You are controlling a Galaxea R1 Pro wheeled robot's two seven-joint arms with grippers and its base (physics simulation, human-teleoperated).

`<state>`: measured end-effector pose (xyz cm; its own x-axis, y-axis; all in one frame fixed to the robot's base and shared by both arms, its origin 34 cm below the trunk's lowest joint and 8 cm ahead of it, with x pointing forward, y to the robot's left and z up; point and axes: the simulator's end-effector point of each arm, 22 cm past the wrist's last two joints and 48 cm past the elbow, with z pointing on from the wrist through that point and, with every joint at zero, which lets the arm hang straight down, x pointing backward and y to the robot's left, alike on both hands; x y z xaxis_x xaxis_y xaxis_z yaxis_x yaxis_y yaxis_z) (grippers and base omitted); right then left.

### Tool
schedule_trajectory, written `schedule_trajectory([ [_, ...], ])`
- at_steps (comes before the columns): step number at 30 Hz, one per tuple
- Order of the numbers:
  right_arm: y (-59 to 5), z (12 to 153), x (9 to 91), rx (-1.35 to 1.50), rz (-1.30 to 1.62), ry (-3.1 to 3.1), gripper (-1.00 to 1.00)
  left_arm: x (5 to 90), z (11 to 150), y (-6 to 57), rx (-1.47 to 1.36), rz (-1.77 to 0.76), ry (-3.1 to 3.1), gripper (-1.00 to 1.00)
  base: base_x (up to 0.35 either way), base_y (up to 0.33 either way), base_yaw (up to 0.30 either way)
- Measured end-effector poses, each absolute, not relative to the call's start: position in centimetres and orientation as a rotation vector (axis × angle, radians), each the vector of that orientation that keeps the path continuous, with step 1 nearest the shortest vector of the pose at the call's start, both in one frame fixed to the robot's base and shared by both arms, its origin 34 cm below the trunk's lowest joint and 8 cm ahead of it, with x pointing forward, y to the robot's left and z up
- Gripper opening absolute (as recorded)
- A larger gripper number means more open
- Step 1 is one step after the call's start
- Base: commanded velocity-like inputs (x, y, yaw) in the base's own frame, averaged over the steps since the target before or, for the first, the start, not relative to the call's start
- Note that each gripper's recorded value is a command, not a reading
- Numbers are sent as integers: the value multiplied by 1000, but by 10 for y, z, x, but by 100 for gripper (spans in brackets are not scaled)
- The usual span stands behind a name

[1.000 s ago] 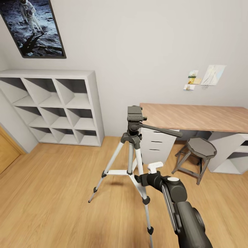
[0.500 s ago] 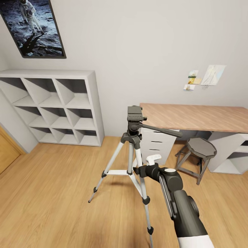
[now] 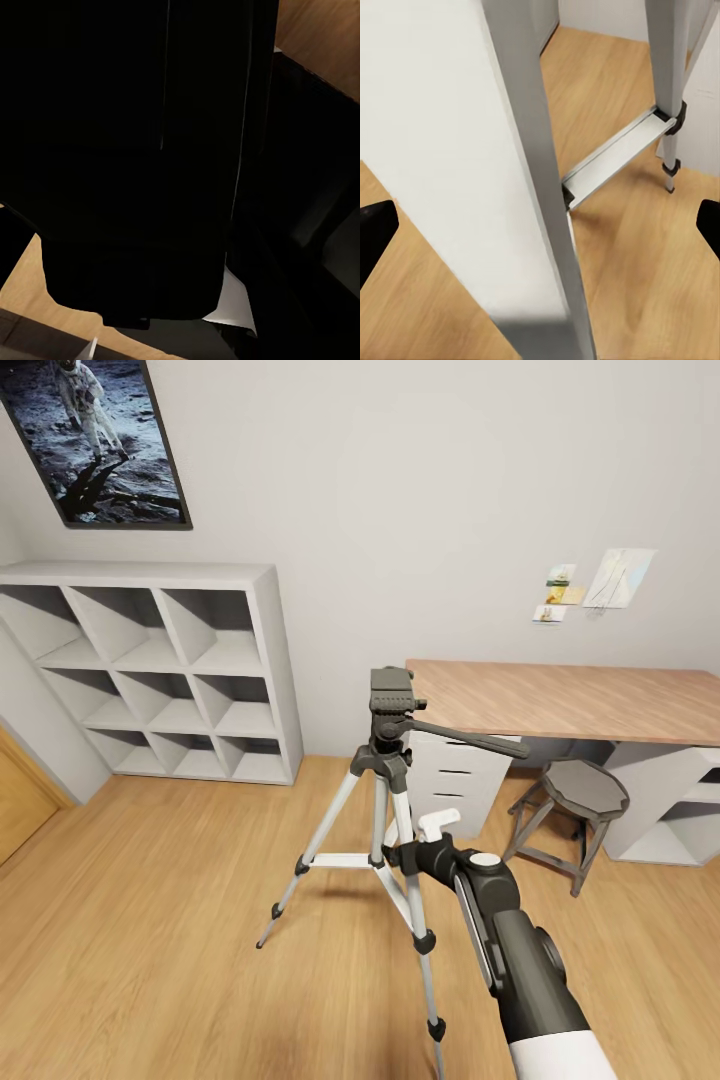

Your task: Attach the digital camera to the camera tripod in the bedroom.

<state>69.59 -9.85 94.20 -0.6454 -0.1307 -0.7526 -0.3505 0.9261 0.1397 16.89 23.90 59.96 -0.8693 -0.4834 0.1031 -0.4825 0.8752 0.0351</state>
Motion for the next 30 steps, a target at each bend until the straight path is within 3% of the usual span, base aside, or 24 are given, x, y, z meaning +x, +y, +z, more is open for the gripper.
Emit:
schedule_trajectory([
  [4,-98,943,697,-342,346,2259,100,169,600,239,759,-12,-2936,-100,0,0,0],
  [5,-98,944,698,-343,345,2257,-100,169,600,239,759,-12,-2936,-100,0,0,0],
  [30,-99,953,703,-350,333,2216,-100,183,599,250,770,-48,-3002,-100,0,0,0],
])
